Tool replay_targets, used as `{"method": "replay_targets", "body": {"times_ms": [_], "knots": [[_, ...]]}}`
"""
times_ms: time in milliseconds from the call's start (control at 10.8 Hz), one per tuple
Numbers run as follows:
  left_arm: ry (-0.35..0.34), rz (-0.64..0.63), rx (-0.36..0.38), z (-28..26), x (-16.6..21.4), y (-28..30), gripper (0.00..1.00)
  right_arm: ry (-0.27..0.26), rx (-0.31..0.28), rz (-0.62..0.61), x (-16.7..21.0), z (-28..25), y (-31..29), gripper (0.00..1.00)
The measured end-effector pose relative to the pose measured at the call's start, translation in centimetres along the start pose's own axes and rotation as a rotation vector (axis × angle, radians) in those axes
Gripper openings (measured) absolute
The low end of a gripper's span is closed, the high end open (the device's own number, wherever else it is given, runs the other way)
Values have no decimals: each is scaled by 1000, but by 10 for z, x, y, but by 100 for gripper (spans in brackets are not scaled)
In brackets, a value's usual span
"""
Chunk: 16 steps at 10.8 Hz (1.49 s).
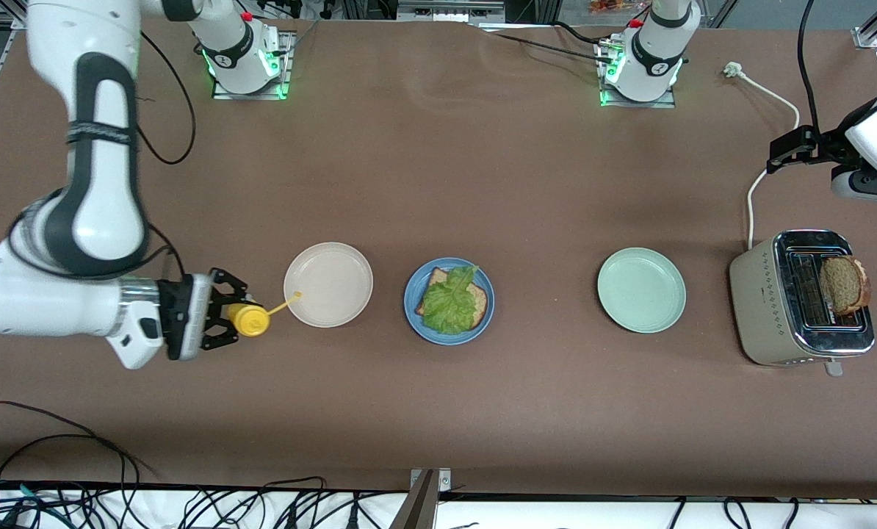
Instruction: Make sandwich in blue plate with both arms
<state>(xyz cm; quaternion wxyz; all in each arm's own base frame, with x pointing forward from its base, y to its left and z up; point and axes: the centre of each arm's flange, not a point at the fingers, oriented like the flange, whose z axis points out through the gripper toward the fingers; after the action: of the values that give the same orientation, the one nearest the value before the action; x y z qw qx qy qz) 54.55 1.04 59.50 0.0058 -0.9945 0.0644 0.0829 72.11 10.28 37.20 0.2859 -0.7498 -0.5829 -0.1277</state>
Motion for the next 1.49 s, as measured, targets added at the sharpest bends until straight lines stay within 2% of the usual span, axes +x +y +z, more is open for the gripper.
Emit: {"method": "replay_targets", "body": {"times_ms": [186, 465, 651, 837, 1023, 1209, 1488], "knots": [[0, -1, 0, 0, 0, -1, 100, 107, 58, -63, -38, -5, 10, 18], [-3, -9, -1, 1, -1, -5, 100, 312, 118, -181, -99, 10, 27, 18], [-12, -38, -8, 7, -3, -37, 100, 429, 130, -269, -145, 47, 41, 18], [-18, -25, -24, 21, 3, -83, 100, 514, 136, -351, -183, 98, 51, 18], [32, -10, -9, 35, 25, -112, 100, 549, 140, -402, -205, 129, 53, 18], [82, -9, 17, 52, 50, -126, 100, 557, 138, -420, -217, 140, 54, 18], [113, 10, 79, 92, 77, -161, 100, 561, 139, -435, -226, 154, 55, 18]]}}
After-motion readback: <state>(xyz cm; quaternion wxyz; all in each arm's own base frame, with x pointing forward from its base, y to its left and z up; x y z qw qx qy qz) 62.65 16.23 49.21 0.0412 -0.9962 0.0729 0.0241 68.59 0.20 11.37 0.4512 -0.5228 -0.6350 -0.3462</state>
